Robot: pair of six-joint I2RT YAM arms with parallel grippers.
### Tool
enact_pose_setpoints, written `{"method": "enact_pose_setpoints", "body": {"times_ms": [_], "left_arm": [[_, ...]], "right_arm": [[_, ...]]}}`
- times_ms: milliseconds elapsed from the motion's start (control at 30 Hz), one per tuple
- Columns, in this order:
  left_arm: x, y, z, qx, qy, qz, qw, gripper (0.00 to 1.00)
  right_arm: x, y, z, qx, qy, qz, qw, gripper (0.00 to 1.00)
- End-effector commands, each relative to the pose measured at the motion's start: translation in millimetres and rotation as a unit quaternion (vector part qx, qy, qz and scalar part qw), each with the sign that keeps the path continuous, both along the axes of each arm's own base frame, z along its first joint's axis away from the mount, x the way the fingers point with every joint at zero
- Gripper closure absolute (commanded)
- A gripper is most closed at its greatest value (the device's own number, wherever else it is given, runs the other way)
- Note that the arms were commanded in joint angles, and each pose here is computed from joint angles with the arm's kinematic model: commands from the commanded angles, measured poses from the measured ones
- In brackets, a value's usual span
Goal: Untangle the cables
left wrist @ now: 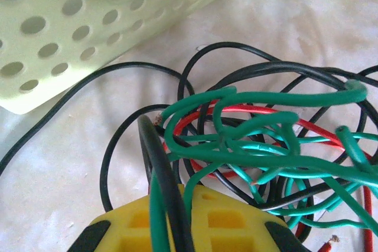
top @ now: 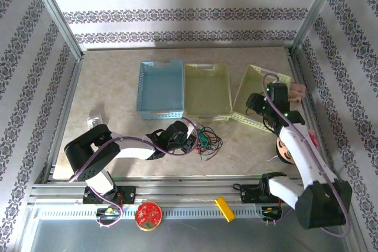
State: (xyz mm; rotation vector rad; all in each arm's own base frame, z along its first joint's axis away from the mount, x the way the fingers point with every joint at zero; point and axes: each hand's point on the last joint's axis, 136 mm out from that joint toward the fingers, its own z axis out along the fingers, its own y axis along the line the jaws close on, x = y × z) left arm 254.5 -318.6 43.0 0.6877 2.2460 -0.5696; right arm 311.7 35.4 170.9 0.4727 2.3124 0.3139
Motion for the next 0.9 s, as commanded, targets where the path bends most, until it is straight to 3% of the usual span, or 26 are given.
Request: {"method": "enact_pose_setpoints", "body": {"times_ms": [0,133,333,733,867], "left_arm": [[-2.1,-2.7,9.2,-0.015,-0.01,0.006,1.0,1.0],[-1.7,-3.7,7.8,-0.013,-0.007,0.007,1.0,1.0],[0.2,-4.0,8.6,-0.011,-0.003,0.014,1.0,1.0],[-8.1,-9.5,13.8,-0.04,0.05,-0.016,0.998,1.0],[-11.9,-12.5,19.7,-0.066,0.082,-0.037,0.994,1.0]], "right_arm": [[-35.6,52.2,-16.2,0.025,0.04,0.129,0.991,0.38],[-88.0,129.3,-33.4,0.077,0.091,0.313,0.942,0.42],[-148.9,184.5,-47.3,0.062,0.135,0.478,0.866,0.47],[-167.2,218.7,-47.5,0.05,0.138,0.558,0.817,0.5],[-159.3,226.2,-48.5,0.038,0.13,0.566,0.813,0.49]]}}
